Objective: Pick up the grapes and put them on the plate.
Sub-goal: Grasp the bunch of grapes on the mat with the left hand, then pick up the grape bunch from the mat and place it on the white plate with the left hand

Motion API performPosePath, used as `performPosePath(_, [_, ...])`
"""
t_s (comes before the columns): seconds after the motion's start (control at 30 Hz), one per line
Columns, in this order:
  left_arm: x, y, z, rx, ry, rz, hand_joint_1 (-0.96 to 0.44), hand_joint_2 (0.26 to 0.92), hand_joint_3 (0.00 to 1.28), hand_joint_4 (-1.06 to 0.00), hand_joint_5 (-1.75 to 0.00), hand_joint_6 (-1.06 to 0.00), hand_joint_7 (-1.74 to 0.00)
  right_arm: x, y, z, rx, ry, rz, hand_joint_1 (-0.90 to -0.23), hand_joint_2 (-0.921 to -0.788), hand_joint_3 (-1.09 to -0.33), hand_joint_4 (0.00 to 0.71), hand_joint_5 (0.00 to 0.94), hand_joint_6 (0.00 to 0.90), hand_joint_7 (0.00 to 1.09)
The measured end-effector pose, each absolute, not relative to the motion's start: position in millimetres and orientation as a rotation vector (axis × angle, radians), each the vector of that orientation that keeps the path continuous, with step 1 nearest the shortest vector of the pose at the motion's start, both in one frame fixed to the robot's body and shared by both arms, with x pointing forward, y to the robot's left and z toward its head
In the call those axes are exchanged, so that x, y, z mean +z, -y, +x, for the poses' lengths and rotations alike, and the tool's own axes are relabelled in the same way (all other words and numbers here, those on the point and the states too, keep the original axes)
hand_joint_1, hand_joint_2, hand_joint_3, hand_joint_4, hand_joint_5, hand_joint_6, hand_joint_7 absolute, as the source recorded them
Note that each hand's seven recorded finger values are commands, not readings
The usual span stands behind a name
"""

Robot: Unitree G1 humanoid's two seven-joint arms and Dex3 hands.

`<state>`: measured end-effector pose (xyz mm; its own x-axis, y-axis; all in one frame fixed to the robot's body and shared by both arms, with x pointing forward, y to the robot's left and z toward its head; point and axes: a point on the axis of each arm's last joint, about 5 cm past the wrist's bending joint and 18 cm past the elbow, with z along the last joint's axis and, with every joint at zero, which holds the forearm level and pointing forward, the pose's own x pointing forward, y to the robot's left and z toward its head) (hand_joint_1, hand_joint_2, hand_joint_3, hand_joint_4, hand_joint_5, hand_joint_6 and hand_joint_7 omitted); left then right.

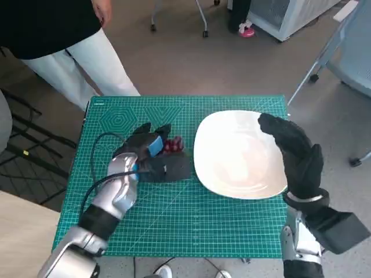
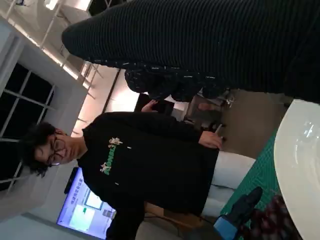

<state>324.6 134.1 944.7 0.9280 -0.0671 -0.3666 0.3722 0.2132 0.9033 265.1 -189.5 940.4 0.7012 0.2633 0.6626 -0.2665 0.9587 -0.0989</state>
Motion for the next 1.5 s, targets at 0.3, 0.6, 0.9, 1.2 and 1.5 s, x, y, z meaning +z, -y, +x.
performPosePath(0.3, [945, -125, 338.1, -0.34, -0.287, 1.385, 0.23, 0.745, 0.47, -0.06, 0.0, -0.2, 0.0, 940.1, 189.7, 264.8, 0.293, 0.739, 0.004, -0.634, -0.921, -0.773, 0.316, 0.003, 0.032, 0.32])
performPosePath(0.6, [943, -121, 342.3, -0.388, -0.307, 1.411, 0.16, 0.672, 0.56, -0.17, 0.0, -0.27, 0.0, 939.5, 190.8, 263.6, 0.288, 0.739, 0.003, -0.635, -0.921, -0.771, 0.316, 0.003, 0.034, 0.32])
performPosePath(0.9, [942, -120, 343.9, -0.404, -0.308, 1.409, 0.13, 0.886, 0.09, -0.16, -1.18, -0.35, 0.0, 939.5, 191.7, 262.7, 0.283, 0.74, 0.003, -0.641, -0.921, -0.768, 0.318, 0.003, 0.038, 0.31])
performPosePath(1.2, [943, -121, 344.4, -0.402, -0.29, 1.401, 0.14, 0.919, 0.03, -0.04, -1.72, -0.38, -0.01, 939.4, 192.3, 262.7, 0.28, 0.74, 0.003, -0.642, -0.921, -0.767, 0.318, 0.003, 0.041, 0.31])
performPosePath(1.5, [943, -123, 345.6, -0.396, -0.299, 1.382, 0.33, 0.921, 0.29, -0.36, -1.55, -0.38, 0.0, 938.3, 192.7, 262.8, 0.277, 0.734, 0.003, -0.639, -0.921, -0.767, 0.319, 0.003, 0.044, 0.3])
